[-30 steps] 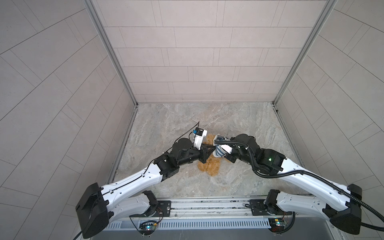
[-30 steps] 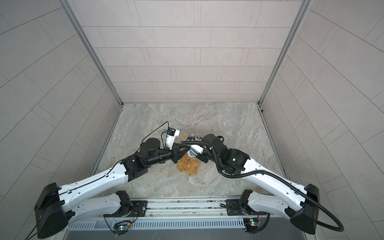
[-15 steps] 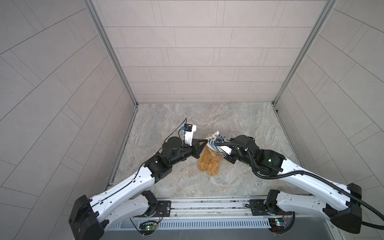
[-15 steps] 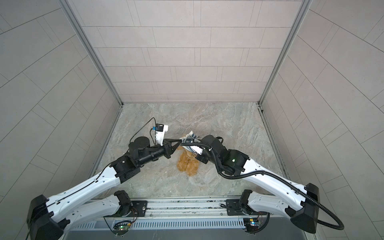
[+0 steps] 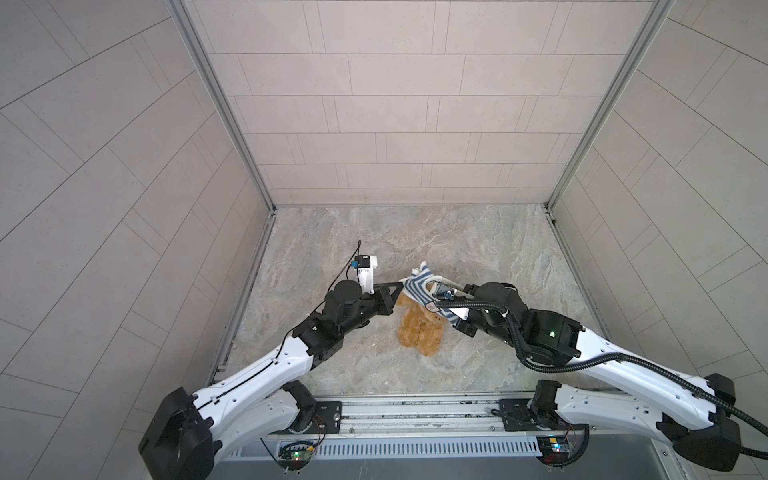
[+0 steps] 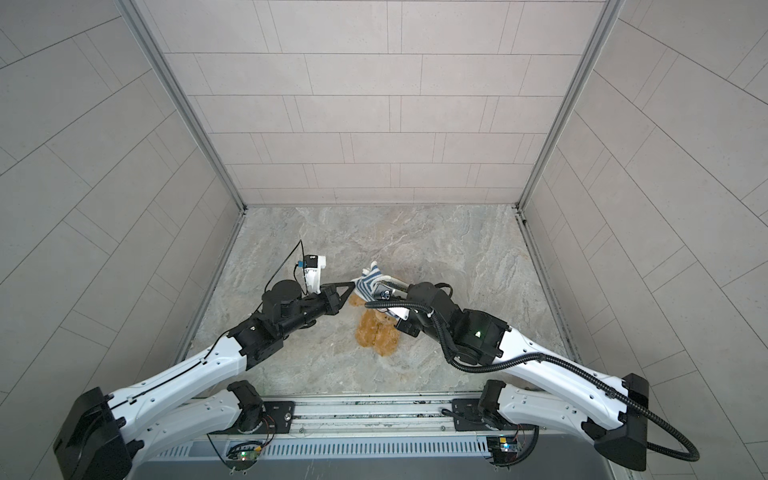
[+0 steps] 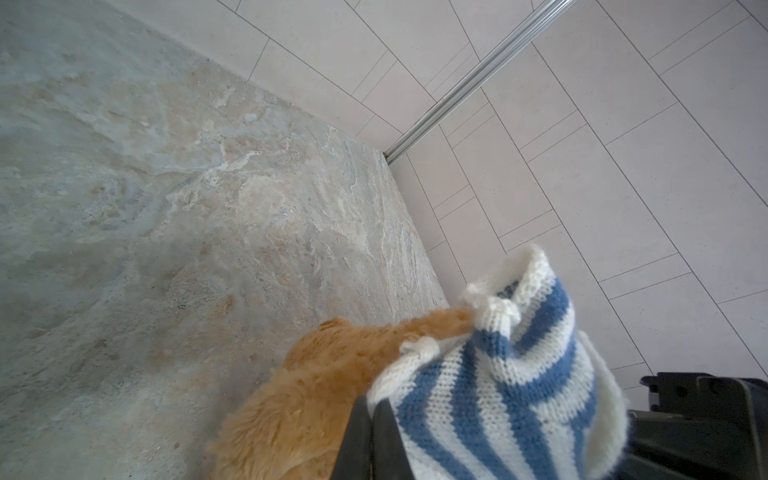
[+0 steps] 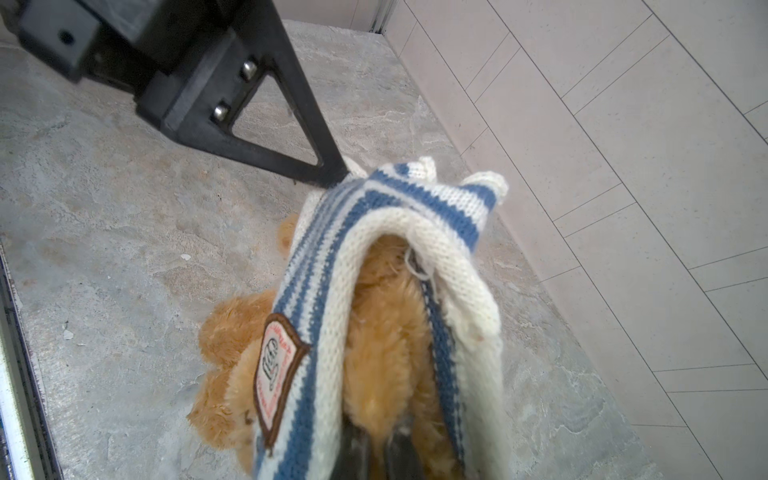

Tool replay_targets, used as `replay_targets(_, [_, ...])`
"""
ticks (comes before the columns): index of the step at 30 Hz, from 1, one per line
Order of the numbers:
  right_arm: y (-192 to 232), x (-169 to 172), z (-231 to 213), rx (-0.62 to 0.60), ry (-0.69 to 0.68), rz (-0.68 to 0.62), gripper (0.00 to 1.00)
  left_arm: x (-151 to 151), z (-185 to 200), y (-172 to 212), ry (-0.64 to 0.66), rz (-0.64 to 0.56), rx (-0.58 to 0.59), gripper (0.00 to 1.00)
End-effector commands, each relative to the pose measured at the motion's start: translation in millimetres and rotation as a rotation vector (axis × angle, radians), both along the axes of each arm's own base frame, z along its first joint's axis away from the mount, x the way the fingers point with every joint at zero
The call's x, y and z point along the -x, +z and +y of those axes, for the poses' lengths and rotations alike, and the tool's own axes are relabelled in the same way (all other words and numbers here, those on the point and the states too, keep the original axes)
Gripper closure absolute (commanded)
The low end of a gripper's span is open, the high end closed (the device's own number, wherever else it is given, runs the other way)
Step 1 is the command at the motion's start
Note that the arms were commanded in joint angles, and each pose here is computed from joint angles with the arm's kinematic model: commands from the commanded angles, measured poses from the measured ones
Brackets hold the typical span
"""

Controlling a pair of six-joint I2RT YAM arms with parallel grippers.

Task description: Dress the teddy bear

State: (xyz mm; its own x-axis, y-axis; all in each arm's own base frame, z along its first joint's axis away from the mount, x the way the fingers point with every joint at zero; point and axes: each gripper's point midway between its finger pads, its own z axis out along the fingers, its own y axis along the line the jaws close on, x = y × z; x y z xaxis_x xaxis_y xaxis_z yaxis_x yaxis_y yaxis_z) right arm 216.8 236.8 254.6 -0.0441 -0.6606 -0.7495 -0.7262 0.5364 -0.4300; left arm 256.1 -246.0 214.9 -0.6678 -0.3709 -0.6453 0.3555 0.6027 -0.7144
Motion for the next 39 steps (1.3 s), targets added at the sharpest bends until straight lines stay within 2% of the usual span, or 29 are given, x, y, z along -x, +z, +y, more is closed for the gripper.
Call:
replay_targets(1, [16,-3,-3,-0.039,-0.028,-0.039,1.00,4,6,-12,0.013,0.023,0.019,1.00])
replay_targets(6, [21,-3,-7,-0.101,-0.057,-0.050,1.00,23,4,-37,-0.071,0.066,-0.012,1.00])
replay_targets(12, [16,-5,-3,-0.110,-0.063,-0.028,1.00,39,-12,-54,-0.168,0.070,-0.087,1.00])
replay_targets(14, [14,-4,-1,-0.118,-0.056,-0.018,1.00,39,-21,-39,-0.190,0.043,-0.028,1.00])
replay_targets(19, [10,0,3,-0.106,-0.033,0.001,1.00,47,-38,23,-0.248,-0.126,0.075,1.00])
replay_targets(21, [11,0,3,-0.101,-0.030,0.002,1.00,49,-41,33,-0.268,-0.157,0.120,1.00])
replay_targets(24, [16,-2,-1,-0.106,-0.050,-0.008,1.00,48,-43,18,-0.273,-0.124,0.084,1.00])
replay_targets(32, [32,-14,-13,-0.172,-0.187,-0.011,1.00,55,-43,-58,-0.323,0.045,-0.104,1.00])
replay_targets(37, [37,-22,-21,-0.222,-0.294,0.014,1.00,62,-35,-81,-0.343,0.083,-0.200,1.00])
replay_targets(39, [35,-24,-21,-0.226,-0.316,0.025,1.00,63,-37,-80,-0.353,0.077,-0.199,1.00])
